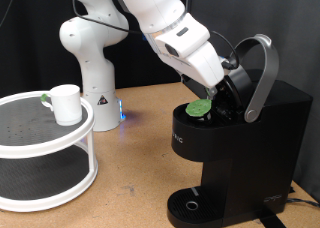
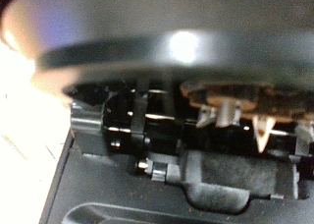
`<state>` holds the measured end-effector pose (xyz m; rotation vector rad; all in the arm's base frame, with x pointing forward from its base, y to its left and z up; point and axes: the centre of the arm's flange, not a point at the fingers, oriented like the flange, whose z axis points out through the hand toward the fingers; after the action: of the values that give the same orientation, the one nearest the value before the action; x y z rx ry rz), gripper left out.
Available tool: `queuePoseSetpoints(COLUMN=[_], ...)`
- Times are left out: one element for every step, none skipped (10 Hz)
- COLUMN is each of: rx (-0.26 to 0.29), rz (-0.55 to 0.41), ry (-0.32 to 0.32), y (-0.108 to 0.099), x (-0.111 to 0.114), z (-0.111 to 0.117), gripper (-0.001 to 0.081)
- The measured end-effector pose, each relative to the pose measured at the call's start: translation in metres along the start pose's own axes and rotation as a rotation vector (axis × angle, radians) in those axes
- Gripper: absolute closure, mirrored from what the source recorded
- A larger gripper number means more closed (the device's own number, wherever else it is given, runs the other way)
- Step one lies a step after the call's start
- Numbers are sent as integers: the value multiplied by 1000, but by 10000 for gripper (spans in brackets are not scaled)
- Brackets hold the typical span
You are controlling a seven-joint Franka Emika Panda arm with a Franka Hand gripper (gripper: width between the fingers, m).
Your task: Make a cup of coffee with the keurig machine
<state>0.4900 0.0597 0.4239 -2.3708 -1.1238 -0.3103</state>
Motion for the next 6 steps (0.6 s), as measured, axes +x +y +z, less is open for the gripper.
queuePoseSetpoints(rx=[1, 3, 3, 3, 3, 1], rz=[6, 12, 16, 18, 20, 22], ry=[-10, -24, -37, -47, -52, -55], y=[0, -1, -1, -1, -1, 0], x=[-1, -3, -4, -6, -8, -10], z=[1, 2, 4, 7, 10, 13], gripper=[1, 1, 1, 1, 1, 1])
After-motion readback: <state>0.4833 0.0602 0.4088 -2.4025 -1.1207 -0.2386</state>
